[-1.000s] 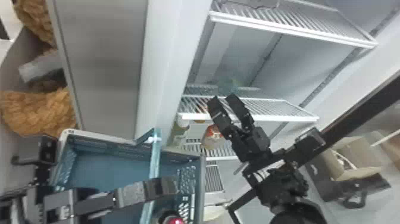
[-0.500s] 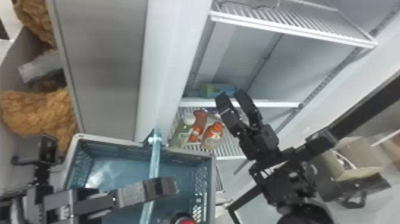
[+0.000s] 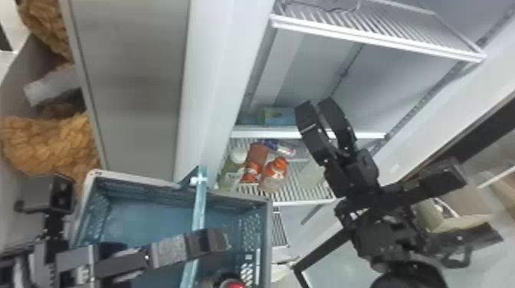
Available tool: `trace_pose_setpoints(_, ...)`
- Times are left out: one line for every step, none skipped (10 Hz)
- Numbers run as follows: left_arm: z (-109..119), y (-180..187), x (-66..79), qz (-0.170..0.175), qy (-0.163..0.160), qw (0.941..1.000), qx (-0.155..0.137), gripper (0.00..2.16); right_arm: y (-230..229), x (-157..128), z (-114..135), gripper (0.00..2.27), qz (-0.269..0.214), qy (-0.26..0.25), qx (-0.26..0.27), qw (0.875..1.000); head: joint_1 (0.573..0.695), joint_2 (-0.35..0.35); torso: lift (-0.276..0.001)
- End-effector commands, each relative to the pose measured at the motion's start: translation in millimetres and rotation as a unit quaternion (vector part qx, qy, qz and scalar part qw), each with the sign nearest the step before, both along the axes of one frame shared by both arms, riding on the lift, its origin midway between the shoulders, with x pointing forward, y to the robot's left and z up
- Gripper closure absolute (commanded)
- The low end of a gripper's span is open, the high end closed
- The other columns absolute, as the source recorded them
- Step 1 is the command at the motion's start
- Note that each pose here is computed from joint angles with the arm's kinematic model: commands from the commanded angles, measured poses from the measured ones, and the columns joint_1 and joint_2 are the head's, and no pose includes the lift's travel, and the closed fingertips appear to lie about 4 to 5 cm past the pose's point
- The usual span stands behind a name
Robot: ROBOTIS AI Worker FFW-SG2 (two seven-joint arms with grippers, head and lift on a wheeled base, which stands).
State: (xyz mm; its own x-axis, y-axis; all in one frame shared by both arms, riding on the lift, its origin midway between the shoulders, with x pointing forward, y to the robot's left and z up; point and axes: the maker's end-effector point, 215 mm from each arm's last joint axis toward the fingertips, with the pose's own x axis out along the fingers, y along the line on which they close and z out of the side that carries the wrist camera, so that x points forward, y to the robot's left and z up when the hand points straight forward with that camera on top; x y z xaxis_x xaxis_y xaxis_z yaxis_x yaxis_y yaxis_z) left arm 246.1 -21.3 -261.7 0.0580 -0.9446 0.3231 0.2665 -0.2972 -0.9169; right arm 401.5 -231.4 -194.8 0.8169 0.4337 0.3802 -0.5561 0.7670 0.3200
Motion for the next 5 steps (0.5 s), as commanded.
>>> trace_pose_setpoints(0.4, -0.1, 0.3, 0.0, 0.0, 1.0, 0.0, 1.21, 0.1, -1.0, 0.2, 0.15, 0.0, 0.0, 0.001, 1.0, 0.695, -0.35, 0.0)
trace_pose_setpoints(0.4, -0.1, 0.3, 0.0, 0.0, 1.0, 0.0, 1.21, 0.1, -1.0, 0.2, 0.15, 0.0, 0.0, 0.001, 1.0, 0.695, -0.35, 0.0)
trace_pose_setpoints(0.4, -0.1, 0.3, 0.0, 0.0, 1.0, 0.0, 1.21, -0.2, -0.8, 0.1, 0.15, -0.001, 0.001, 0.001, 1.0, 0.695, -0.35, 0.0)
trace_pose_setpoints(-0.2, -0.1, -0.3, 0.0, 0.001, 1.0, 0.0, 1.21, -0.5, -0.7, -0.8, 0.15, -0.001, 0.002, 0.002, 1.0, 0.695, -0.35, 0.0)
trace_pose_setpoints(-0.2, -0.1, -0.3, 0.0, 0.001, 1.0, 0.0, 1.21, -1.0, -0.3, -2.1, 0.15, -0.001, 0.003, 0.003, 1.0, 0.695, -0.35, 0.0)
